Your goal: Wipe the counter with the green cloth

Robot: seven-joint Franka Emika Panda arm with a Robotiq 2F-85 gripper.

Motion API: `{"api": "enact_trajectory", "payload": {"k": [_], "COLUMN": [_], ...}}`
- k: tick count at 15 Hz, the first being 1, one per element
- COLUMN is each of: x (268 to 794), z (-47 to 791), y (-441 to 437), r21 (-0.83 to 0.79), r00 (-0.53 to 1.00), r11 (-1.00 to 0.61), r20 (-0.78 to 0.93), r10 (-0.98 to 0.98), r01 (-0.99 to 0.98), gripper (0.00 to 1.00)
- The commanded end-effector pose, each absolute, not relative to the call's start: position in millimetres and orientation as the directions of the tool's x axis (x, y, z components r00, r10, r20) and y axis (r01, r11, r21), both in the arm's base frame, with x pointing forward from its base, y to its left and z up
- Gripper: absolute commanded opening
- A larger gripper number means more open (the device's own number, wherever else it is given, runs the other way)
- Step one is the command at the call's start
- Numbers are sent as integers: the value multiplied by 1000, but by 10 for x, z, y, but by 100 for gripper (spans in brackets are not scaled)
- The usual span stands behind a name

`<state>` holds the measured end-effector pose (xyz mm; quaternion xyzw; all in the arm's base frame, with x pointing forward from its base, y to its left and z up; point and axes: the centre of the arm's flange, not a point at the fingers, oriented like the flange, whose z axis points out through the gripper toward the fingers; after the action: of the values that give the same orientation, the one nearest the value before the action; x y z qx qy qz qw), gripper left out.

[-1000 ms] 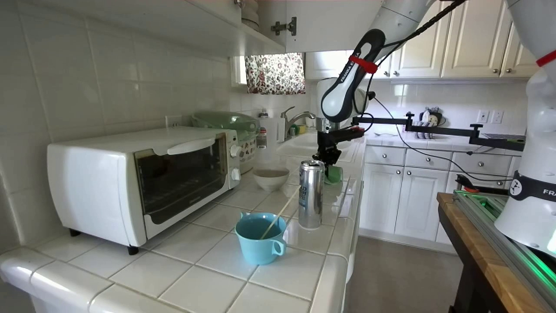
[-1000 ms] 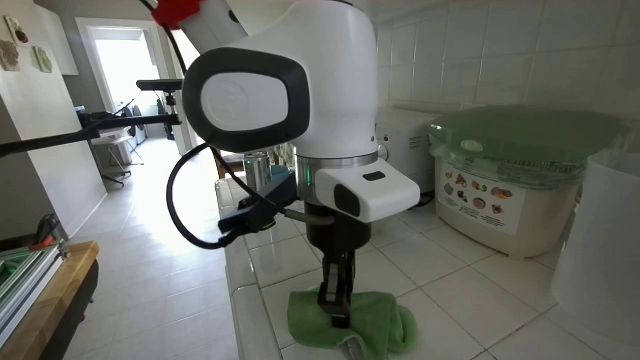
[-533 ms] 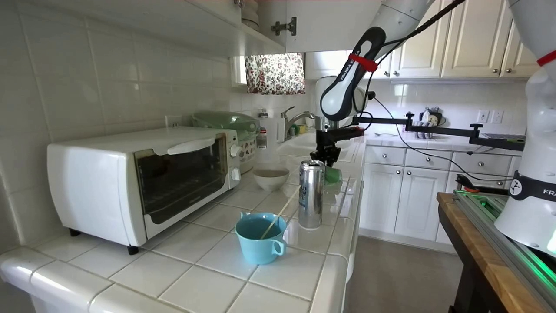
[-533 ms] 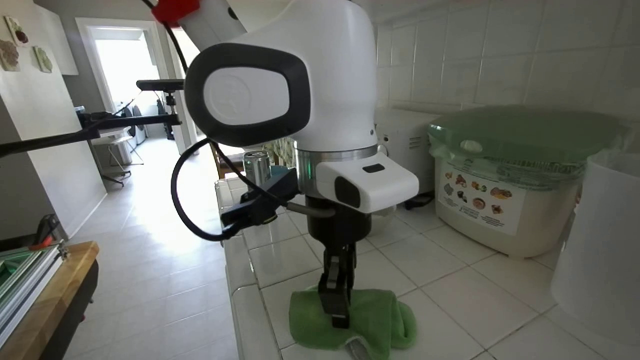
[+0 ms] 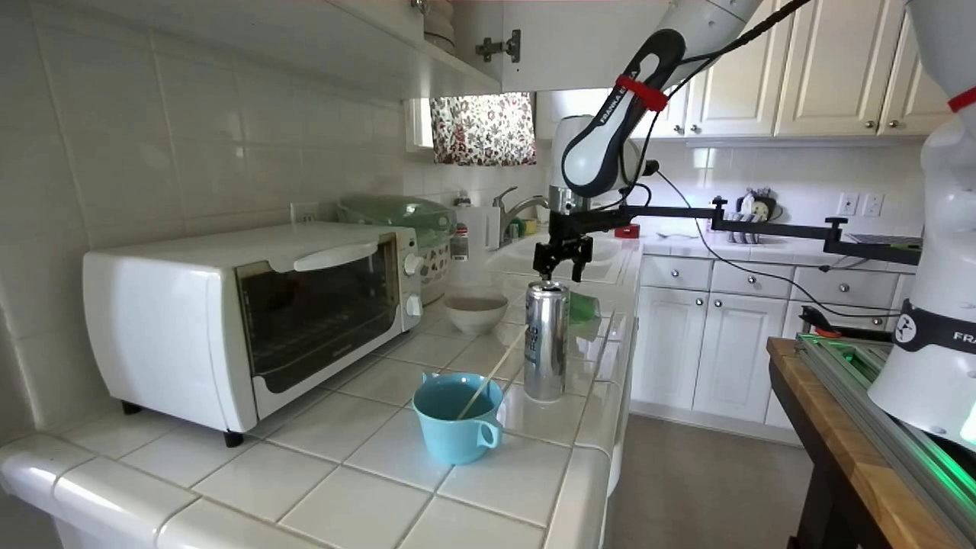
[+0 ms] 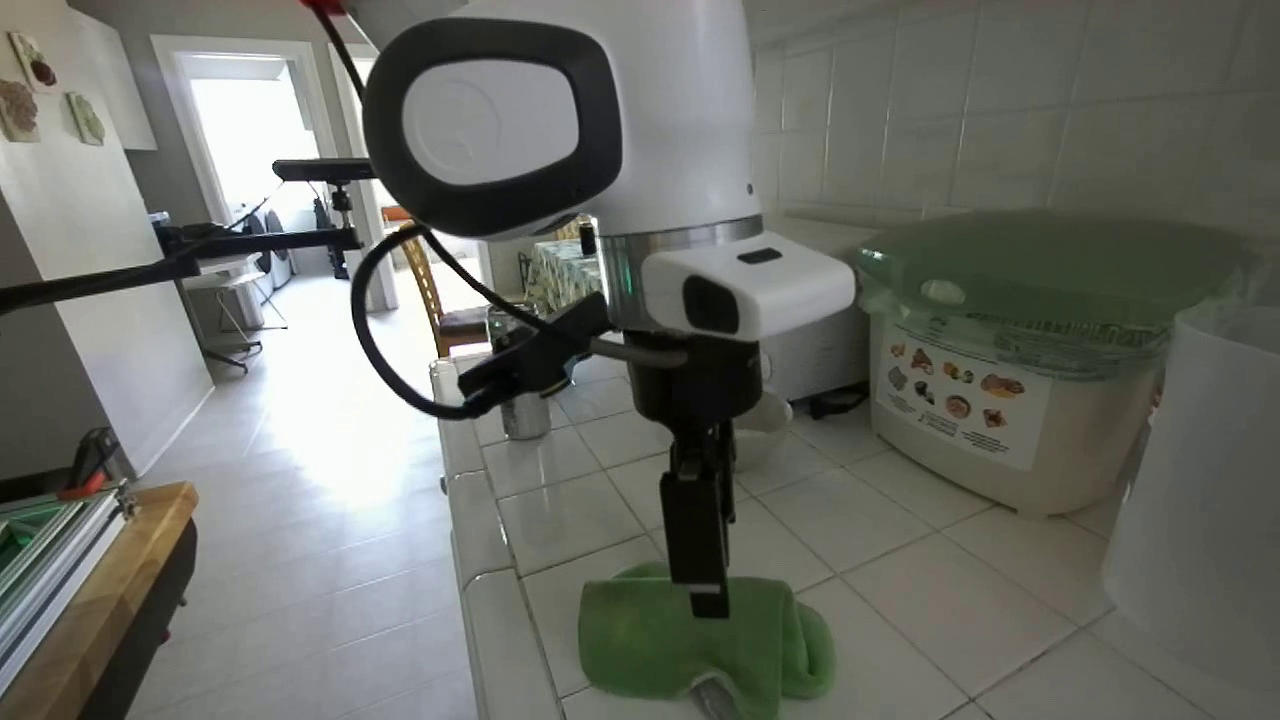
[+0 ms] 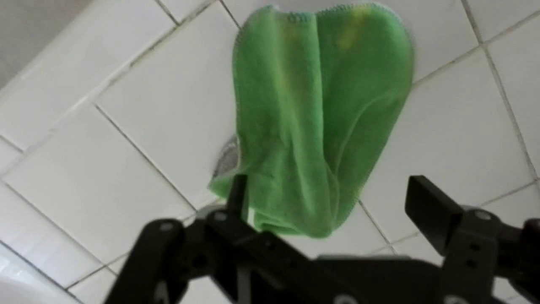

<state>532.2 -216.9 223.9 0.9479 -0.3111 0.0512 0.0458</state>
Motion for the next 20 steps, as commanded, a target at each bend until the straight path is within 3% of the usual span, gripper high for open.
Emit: {"api": "enact_trajectory", "payload": {"k": [1,6,15,20], "x": [5175,4923,4560,4723], "z": [2524,3053,4445,4701], "y": [-1989,-1490,-329,-370], "r21": [73,116,-112,-43], "r00": [808,861,876,870], "r11": [-814,-864,-871,-886], "r20": [197,221,-116,-214], "r10": [-555,-458,-467,-443], "r01": [-576,-490,-479,-462], "gripper": [100,100,100,100]}}
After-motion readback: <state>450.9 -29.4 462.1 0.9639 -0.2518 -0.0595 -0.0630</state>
